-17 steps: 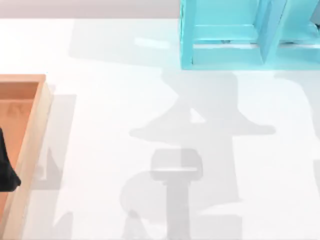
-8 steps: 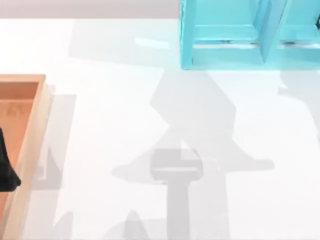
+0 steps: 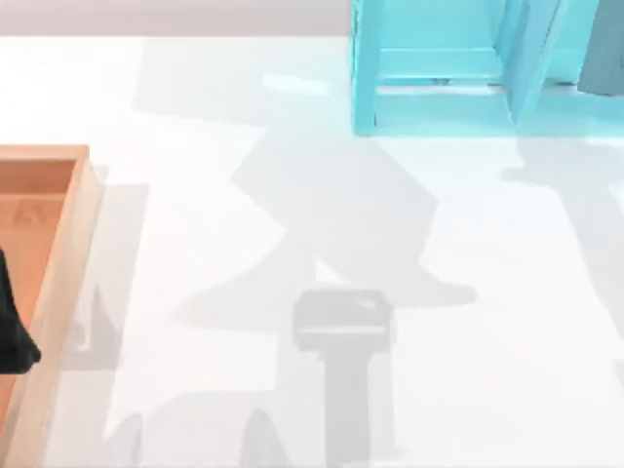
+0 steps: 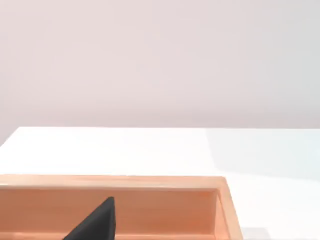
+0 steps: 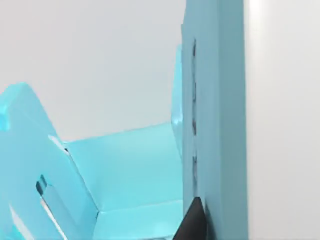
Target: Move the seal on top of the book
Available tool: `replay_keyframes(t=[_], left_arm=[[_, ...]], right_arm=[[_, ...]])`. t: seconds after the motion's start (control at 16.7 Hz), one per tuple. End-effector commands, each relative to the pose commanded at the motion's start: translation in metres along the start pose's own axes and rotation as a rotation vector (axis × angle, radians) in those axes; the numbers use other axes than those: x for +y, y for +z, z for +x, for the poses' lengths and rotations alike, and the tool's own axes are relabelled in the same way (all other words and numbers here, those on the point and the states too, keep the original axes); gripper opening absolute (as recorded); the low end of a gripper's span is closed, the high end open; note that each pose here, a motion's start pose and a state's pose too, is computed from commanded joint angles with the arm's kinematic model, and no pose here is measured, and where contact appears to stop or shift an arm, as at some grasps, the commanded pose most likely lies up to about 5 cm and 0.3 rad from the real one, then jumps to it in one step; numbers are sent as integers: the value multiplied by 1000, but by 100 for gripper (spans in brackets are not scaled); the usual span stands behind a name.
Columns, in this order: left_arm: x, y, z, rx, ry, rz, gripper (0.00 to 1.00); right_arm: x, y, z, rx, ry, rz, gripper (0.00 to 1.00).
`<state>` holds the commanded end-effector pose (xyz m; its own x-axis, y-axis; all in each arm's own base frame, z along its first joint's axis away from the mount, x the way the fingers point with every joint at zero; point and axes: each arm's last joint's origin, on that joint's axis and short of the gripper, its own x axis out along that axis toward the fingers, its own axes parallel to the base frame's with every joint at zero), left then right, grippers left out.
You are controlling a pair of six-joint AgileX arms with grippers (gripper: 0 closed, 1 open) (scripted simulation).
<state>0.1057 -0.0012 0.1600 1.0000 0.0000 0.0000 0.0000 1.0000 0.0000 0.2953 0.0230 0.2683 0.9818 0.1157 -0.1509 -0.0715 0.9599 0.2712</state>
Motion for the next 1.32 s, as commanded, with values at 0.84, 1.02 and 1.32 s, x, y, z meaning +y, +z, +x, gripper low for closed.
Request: replay_keyframes(t=[0.84, 1.02, 1.32], left_arm=[[0, 0, 0, 0, 0, 0, 100], [0, 0, 0, 0, 0, 0, 100], [0, 0, 0, 0, 0, 0, 100]], right_arm=[[270, -189, -28, 45, 252, -1368, 0], [290, -217, -50, 18, 232, -1626, 0], [301, -235, -67, 0, 203, -1799, 0]])
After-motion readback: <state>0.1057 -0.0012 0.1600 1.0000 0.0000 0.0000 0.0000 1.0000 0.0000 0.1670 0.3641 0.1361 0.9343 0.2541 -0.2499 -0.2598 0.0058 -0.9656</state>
